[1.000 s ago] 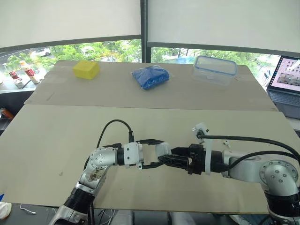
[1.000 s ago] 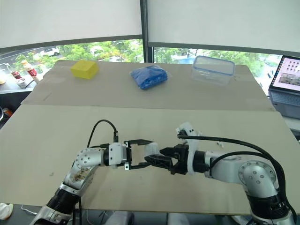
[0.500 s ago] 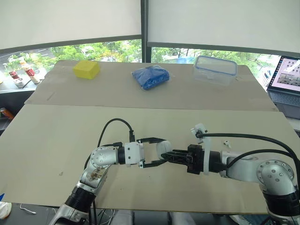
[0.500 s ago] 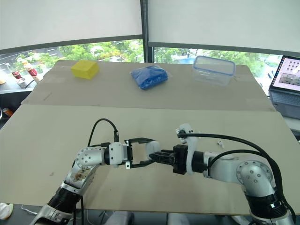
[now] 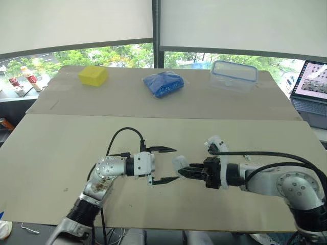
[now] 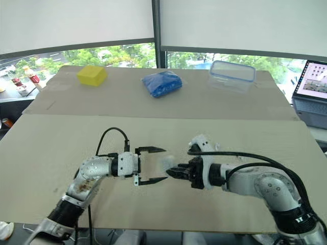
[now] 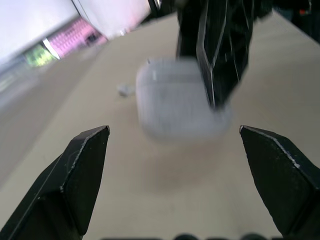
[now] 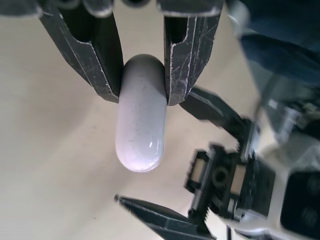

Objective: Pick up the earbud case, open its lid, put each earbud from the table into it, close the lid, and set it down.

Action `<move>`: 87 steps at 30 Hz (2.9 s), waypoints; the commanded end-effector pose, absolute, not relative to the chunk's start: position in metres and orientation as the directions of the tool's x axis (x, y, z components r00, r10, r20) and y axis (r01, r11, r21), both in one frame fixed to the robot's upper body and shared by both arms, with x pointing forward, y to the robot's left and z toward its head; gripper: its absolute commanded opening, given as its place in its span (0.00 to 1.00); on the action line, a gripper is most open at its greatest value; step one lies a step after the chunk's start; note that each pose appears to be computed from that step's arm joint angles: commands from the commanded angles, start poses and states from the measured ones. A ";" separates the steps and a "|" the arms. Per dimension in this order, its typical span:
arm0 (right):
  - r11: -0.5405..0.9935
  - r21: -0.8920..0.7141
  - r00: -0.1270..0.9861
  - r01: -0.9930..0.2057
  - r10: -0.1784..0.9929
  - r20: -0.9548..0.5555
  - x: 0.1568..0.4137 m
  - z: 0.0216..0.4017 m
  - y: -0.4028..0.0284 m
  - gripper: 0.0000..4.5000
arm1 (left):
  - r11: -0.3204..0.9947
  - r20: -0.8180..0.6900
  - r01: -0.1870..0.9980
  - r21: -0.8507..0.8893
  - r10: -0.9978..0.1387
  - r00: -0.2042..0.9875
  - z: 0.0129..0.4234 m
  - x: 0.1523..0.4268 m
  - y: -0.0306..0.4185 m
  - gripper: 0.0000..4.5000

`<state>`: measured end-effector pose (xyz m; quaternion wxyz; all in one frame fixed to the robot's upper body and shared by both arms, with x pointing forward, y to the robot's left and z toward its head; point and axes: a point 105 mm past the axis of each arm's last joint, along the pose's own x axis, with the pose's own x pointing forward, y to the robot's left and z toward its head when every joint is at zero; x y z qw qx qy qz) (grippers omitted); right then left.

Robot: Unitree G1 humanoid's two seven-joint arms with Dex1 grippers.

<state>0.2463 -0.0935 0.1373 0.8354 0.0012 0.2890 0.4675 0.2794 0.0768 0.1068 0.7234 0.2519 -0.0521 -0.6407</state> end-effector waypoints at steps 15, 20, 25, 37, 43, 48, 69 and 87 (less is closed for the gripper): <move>0.136 -0.387 0.382 -0.912 0.626 -0.680 0.256 0.148 -0.106 0.16 | -0.091 -0.384 0.966 0.240 -0.923 0.008 0.125 0.282 0.029 1.00; 0.119 -0.388 0.370 -0.914 0.635 -0.678 0.255 0.149 -0.104 0.16 | -0.101 -0.364 0.965 0.242 -0.931 -0.006 0.122 0.282 0.018 1.00; 0.113 -0.388 0.365 -0.915 0.641 -0.675 0.254 0.149 -0.102 0.16 | -0.096 -0.359 0.967 0.237 -0.933 -0.005 0.120 0.284 0.014 0.89; 0.101 -0.381 0.351 -0.919 0.650 -0.674 0.253 0.147 -0.100 0.16 | -0.082 -0.335 0.968 0.238 -0.942 0.002 0.118 0.286 0.008 0.13; 0.101 -0.392 0.366 -0.914 0.622 -0.692 0.253 0.148 -0.112 0.48 | -0.068 -0.342 0.970 0.233 -0.939 0.016 0.111 0.286 0.014 0.13; 0.096 -0.450 0.411 -0.888 0.605 -0.682 0.255 0.163 -0.127 0.86 | -0.039 -0.290 0.987 0.156 -0.957 0.008 0.106 0.282 0.026 0.13; 0.261 -0.452 0.475 -0.853 0.746 -0.466 0.258 0.183 -0.103 1.00 | -0.047 -0.113 0.995 0.090 -0.993 -0.036 0.124 0.267 0.025 0.13; 0.315 -0.430 0.491 -0.846 0.773 -0.400 0.260 0.203 -0.108 1.00 | -0.055 -0.141 0.992 0.114 -0.989 -0.039 0.119 0.267 0.029 0.13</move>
